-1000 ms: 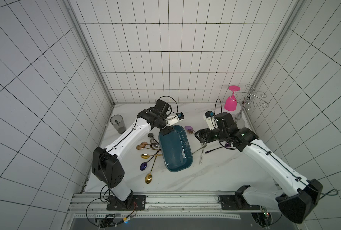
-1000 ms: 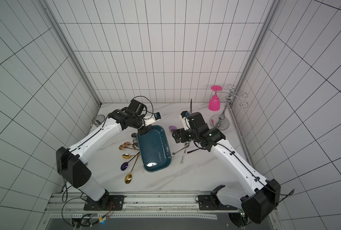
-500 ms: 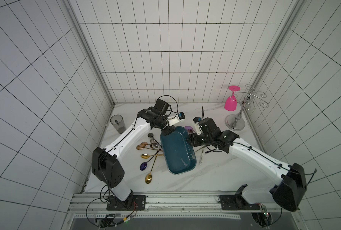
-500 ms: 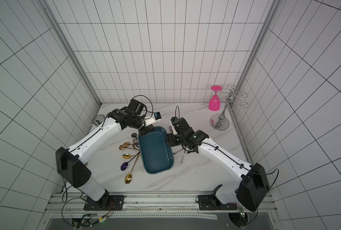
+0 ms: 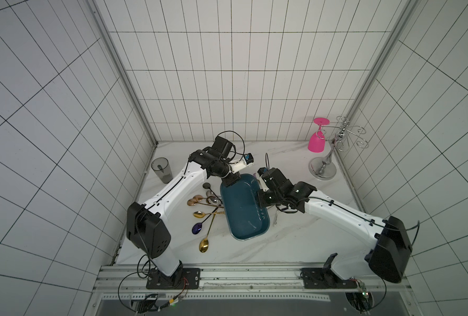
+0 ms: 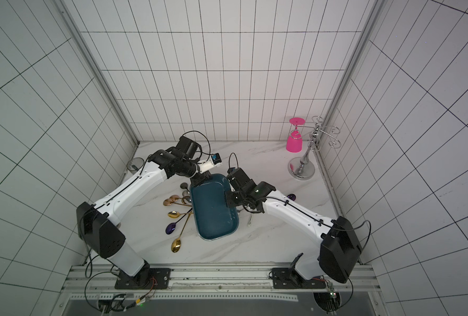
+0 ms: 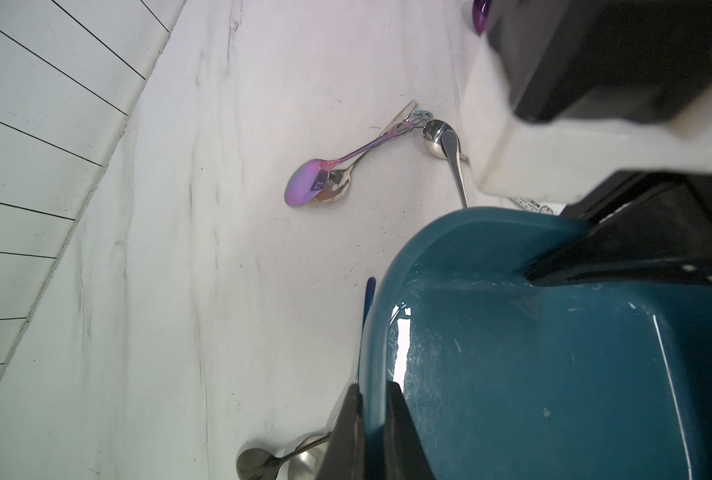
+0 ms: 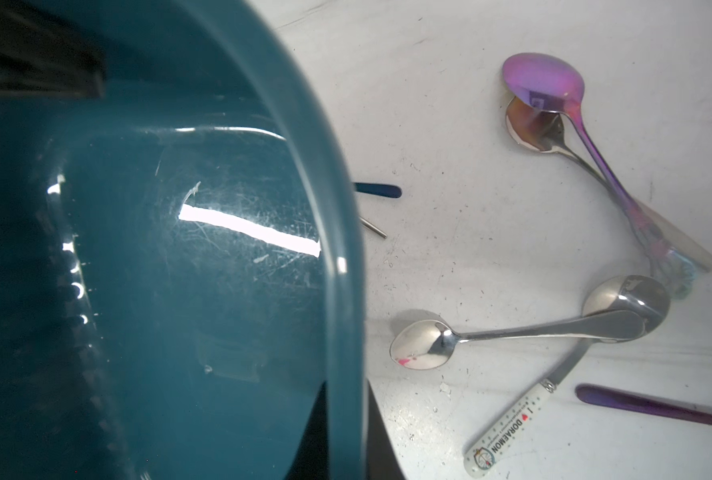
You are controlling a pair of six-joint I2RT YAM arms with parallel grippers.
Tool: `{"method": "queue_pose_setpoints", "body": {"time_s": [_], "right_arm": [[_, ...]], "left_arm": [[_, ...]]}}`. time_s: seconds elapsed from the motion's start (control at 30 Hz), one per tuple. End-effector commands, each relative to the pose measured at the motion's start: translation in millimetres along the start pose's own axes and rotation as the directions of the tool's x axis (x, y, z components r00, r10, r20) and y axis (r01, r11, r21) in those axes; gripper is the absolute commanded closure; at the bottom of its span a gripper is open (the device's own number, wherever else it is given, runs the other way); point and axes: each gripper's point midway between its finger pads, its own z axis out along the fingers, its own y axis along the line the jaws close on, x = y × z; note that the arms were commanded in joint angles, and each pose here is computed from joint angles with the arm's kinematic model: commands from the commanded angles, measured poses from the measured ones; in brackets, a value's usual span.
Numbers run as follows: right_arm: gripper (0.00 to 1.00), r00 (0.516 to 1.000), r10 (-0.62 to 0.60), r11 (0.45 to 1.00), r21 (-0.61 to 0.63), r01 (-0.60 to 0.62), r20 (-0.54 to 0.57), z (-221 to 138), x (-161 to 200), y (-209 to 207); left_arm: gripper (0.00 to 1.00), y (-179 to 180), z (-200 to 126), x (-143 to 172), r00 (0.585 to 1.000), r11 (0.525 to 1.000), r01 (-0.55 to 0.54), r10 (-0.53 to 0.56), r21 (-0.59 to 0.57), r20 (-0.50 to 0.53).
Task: Put the spoon into the storage box
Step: Pick up the storage box at the center of the board, then move the spoon at the center of the board.
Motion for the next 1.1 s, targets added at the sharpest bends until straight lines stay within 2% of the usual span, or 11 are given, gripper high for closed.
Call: {"method": "queue_pose_setpoints", "body": {"time_s": [0.0, 0.07, 0.1, 0.13, 0.27, 0.4, 0.47, 0.53, 0.63, 0.73, 1.07], "right_arm": [[1.0, 0.997, 0.032, 0.999, 0.037, -0.029, -0.074, -7.9, 23.3, -6.2], [1.0, 0.992, 0.038, 0.998, 0.045, -0.032, -0.124, -11.4, 34.8, -5.3], [1.0, 0.988, 0.04, 0.998, 0.044, -0.034, -0.149, -12.0, 40.6, -4.0], [1.0, 0.982, 0.042, 0.998, 0.047, -0.034, -0.185, -13.3, 49.1, -2.8], [1.0, 0.936, 0.015, 0.995, 0.098, 0.021, -0.351, -18.7, 86.5, 2.2], [1.0, 0.902, 0.016, 0.989, 0.139, 0.05, -0.432, -9.7, 112.9, 10.9], [1.0, 0.894, 0.029, 0.986, 0.161, 0.049, -0.448, 3.5, 120.2, 15.3], [1.0, 0.887, 0.015, 0.974, 0.208, 0.092, -0.462, 15.7, 121.1, 16.7], [1.0, 0.888, 0.013, 0.952, 0.277, 0.13, -0.46, 32.5, 113.6, 15.3], [1.0, 0.891, 0.022, 0.943, 0.304, 0.131, -0.453, 44.2, 110.1, 14.4], [1.0, 0.91, 0.125, 0.913, 0.405, 0.05, -0.395, 61.2, 91.3, -13.7]], "left_arm": [[0.51, 7.8, -25.9, -16.1, 0.997, 0.996, 0.034, -0.028, -0.084, 0.074], [0.16, 10.3, -39.6, -19.8, 0.994, 0.991, 0.059, -0.047, -0.124, 0.098], [0.04, 12.1, -49.0, -21.9, 0.991, 0.986, 0.072, -0.054, -0.148, 0.119], [0.01, 14.6, -57.1, -23.2, 0.988, 0.982, 0.087, -0.064, -0.17, 0.137], [0.01, 36.1, -108.2, -25.1, 0.941, 0.93, 0.262, -0.187, -0.257, 0.281], [0.01, 67.8, -160.1, -0.3, 0.814, 0.802, 0.52, -0.36, -0.295, 0.456], [0.01, 73.8, -171.1, 16.8, 0.77, 0.754, 0.585, -0.401, -0.298, 0.497], [0.01, 76.4, -175.9, 31.6, 0.747, 0.732, 0.613, -0.416, -0.297, 0.518], [0.01, 86.1, -189.7, 52.6, 0.705, 0.669, 0.671, -0.442, -0.32, 0.555], [0.01, 86.6, -196.5, 59.6, 0.689, 0.648, 0.69, -0.45, -0.323, 0.568], [0.01, 91.1, -201.7, 62.0, 0.688, 0.626, 0.698, -0.452, -0.348, 0.568]]}}
